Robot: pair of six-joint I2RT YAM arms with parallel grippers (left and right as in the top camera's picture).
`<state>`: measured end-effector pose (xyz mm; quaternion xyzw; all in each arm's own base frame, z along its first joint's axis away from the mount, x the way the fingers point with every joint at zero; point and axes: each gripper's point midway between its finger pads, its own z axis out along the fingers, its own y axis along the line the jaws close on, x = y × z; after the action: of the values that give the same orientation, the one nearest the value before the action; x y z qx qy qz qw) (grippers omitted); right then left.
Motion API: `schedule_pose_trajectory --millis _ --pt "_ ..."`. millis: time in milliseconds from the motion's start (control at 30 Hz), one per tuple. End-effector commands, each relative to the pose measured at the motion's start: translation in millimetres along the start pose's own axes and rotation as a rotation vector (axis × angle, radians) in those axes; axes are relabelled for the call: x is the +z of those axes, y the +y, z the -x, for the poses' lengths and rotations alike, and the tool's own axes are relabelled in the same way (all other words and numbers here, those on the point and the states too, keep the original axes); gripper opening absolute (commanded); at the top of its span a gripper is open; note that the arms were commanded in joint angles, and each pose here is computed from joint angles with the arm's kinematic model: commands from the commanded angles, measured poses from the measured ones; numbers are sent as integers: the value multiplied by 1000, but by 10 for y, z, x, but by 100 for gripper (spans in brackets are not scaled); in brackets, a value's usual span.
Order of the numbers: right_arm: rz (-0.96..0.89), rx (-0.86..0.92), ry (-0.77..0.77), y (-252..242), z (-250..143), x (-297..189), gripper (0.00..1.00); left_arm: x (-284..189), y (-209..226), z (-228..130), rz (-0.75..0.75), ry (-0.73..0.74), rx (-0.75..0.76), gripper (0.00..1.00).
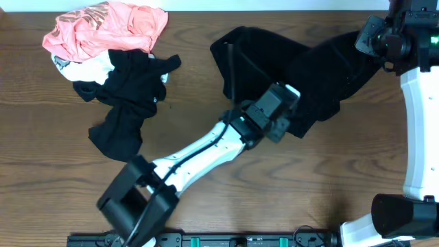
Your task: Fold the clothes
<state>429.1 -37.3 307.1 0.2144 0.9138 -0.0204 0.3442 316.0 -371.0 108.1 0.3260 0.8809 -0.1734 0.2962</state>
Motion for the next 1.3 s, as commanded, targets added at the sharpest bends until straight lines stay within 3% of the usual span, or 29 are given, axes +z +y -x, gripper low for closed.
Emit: schedule_pose_trajectory --millis 0,200,433,533,600,933,1067,1133,1267 --pt "7 -6 -43 -7 111 -117 6 92 -300 -67 -92 13 98 40" --pt "6 -6 -41 -9 106 -117 7 240 -631 -25 -138 -47 220 46" --pt "6 -10 -41 -9 105 -117 7 621 -560 -19 -61 -99 173 59" --pt "6 -10 -40 -9 103 -116 7 777 -470 5 -8 -135 148 79" --pt "5 -11 -38 -12 98 -116 7 860 -457 44 2 -168 145 86" --pt "12 -11 -36 0 95 -116 7 965 -97 155 211 -257 89 87" --pt "13 -11 -36 2 95 -116 7 1082 -5 39 245 -233 88 86" --pt "12 -11 -36 1 95 -116 7 1128 34 -15 259 -221 88 79" --pt "13 -11 -37 2 98 -116 7 1085 228 -35 368 -223 63 37"
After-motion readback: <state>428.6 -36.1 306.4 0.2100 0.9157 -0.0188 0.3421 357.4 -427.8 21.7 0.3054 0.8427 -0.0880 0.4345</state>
